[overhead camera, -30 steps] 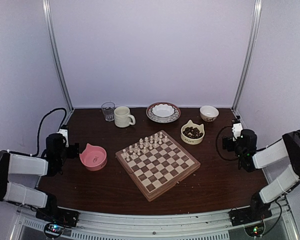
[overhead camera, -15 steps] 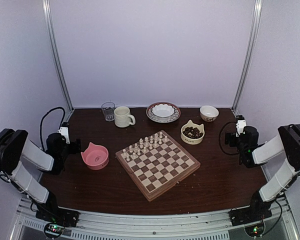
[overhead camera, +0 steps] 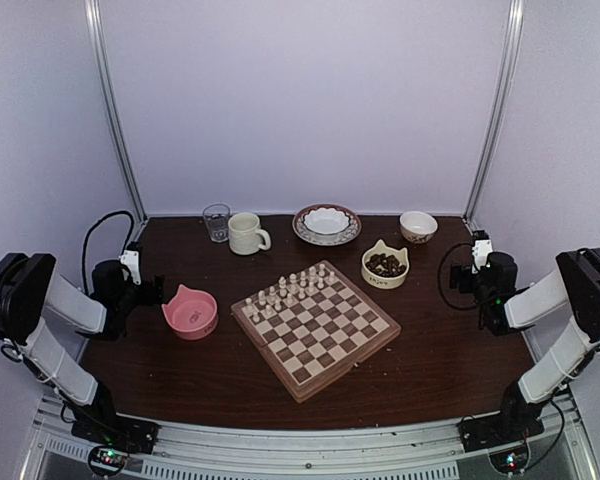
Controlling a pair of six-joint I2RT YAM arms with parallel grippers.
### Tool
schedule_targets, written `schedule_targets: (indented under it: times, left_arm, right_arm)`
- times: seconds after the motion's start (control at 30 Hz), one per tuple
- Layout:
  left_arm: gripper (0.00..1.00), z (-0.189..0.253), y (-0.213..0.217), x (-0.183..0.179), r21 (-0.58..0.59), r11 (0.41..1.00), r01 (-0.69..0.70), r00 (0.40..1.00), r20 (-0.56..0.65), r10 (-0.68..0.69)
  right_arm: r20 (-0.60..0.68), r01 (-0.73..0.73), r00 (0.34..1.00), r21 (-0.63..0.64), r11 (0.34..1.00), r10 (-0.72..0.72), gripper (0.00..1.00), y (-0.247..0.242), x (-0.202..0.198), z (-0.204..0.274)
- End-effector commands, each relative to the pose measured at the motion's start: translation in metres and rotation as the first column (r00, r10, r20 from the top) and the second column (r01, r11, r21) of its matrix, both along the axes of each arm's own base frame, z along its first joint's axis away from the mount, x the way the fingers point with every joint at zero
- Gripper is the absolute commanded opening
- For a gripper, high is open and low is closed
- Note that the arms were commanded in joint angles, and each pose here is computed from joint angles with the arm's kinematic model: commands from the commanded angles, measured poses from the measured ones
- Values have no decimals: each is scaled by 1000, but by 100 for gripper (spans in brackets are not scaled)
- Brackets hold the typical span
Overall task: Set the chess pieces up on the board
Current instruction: Reset both arms
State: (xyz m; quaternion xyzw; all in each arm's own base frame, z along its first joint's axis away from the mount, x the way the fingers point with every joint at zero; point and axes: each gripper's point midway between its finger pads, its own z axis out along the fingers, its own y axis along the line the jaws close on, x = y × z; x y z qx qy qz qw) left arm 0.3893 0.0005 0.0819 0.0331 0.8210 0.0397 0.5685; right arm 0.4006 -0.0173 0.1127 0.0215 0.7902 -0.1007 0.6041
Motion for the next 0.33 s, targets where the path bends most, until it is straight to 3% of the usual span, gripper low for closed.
schedule_targets:
  times: [0.0,0.3]
  left_arm:
    - [98,7,-4,5,6,1000,29,999,21,-30]
    - [98,7,-4,5,5,1000,31,999,22,-31]
  right_arm:
    - [31,-2,1000,19,1000,2,99,0,4,8]
    - [32,-3,999,19,1000,3,100,0,4,8]
